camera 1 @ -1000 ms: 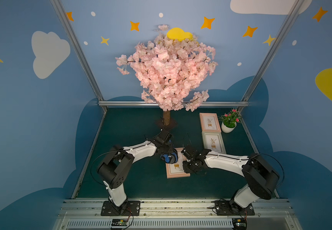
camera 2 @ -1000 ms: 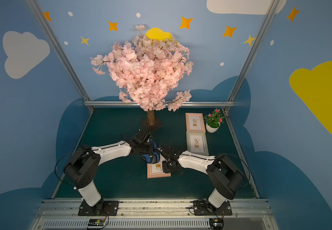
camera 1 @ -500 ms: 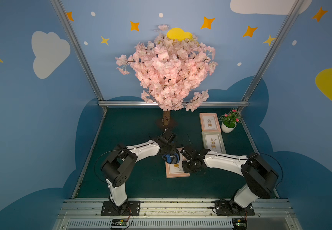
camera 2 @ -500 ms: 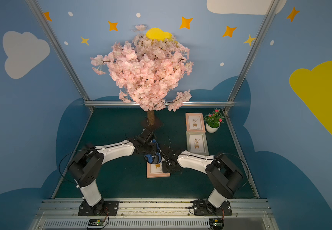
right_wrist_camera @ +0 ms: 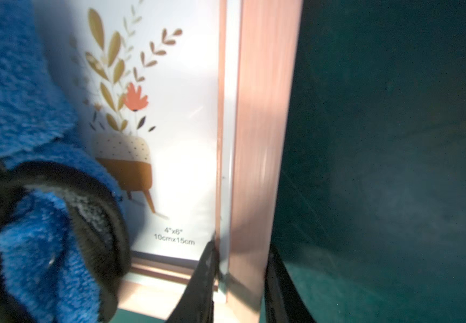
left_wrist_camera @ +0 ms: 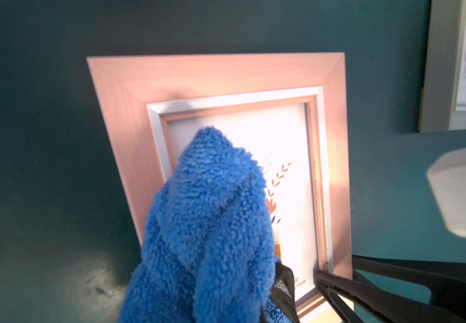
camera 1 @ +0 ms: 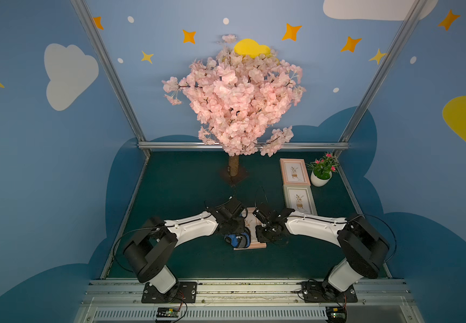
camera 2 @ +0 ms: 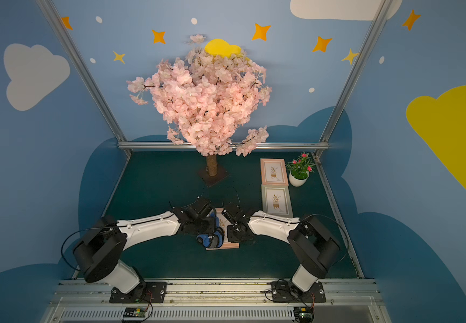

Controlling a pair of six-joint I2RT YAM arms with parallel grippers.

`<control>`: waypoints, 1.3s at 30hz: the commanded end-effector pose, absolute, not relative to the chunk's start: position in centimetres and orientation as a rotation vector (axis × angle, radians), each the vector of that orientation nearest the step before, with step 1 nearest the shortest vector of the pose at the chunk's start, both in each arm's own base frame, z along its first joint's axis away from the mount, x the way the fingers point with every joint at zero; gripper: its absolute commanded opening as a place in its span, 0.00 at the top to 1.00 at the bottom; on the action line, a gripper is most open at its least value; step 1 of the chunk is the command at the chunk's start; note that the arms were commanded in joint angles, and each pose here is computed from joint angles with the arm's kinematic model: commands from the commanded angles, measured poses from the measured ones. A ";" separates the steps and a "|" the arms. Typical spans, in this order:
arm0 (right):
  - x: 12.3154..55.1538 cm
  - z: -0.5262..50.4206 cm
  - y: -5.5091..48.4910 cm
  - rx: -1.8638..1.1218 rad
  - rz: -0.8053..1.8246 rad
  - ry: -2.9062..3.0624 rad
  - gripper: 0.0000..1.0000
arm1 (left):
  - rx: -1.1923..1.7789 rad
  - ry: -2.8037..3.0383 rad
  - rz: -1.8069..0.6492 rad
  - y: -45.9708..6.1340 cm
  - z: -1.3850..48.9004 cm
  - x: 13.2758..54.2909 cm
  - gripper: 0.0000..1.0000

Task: Wipe the picture frame with a cloth
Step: Wipe the dirt from the picture frame.

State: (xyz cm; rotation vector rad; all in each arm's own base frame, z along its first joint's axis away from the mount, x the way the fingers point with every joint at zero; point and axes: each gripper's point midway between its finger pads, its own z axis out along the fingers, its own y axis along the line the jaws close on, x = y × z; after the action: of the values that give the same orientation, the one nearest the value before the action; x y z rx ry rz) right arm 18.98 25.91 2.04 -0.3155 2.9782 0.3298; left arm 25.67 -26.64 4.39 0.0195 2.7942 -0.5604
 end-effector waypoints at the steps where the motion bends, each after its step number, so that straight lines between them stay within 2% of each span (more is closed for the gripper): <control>1: 18.4 0.7 25.6 -0.314 0.308 3.014 0.79 | -0.047 2.829 -0.470 -24.7 3.1 27.8 0.97; 5: 18.4 0.7 25.7 -0.312 0.314 3.015 0.79 | -0.029 2.802 -0.449 -25.1 3.4 31.8 0.97; 7: 18.4 0.8 25.7 -0.309 0.314 3.013 0.79 | -0.022 2.805 -0.435 -25.3 3.4 32.2 0.97; 10: 18.5 0.8 25.7 -0.304 0.311 3.011 0.79 | -0.019 2.822 -0.454 -25.3 3.4 30.5 0.97; 17: 18.7 0.6 26.1 -0.305 0.325 3.012 0.79 | -0.048 2.909 -0.452 -24.3 2.1 22.2 0.97; 20: 18.7 0.7 26.2 -0.308 0.331 3.012 0.79 | -0.080 2.910 -0.522 -24.6 2.0 21.3 0.97; 23: 18.6 0.7 26.2 -0.311 0.333 3.013 0.79 | -0.103 2.872 -0.528 -24.7 2.5 23.4 0.97; 29: 18.5 0.5 26.2 -0.309 0.328 3.018 0.79 | -0.095 2.789 -0.493 -24.7 4.1 30.6 0.97; 31: 18.5 0.6 26.2 -0.307 0.330 3.019 0.80 | -0.074 2.793 -0.468 -24.8 4.0 31.4 0.97; 34: 18.6 0.5 26.2 -0.303 0.325 3.017 0.80 | -0.072 2.810 -0.487 -24.8 3.4 30.1 0.97; 39: 18.7 0.5 26.4 -0.303 0.333 3.017 0.80 | -0.073 2.868 -0.548 -24.9 2.0 24.3 0.97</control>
State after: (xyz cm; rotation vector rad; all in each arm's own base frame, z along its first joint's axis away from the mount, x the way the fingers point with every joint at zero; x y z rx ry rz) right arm 19.07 26.13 2.05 -0.2935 2.9812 0.3425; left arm 28.88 -26.21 4.38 -0.0756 2.7418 -0.6097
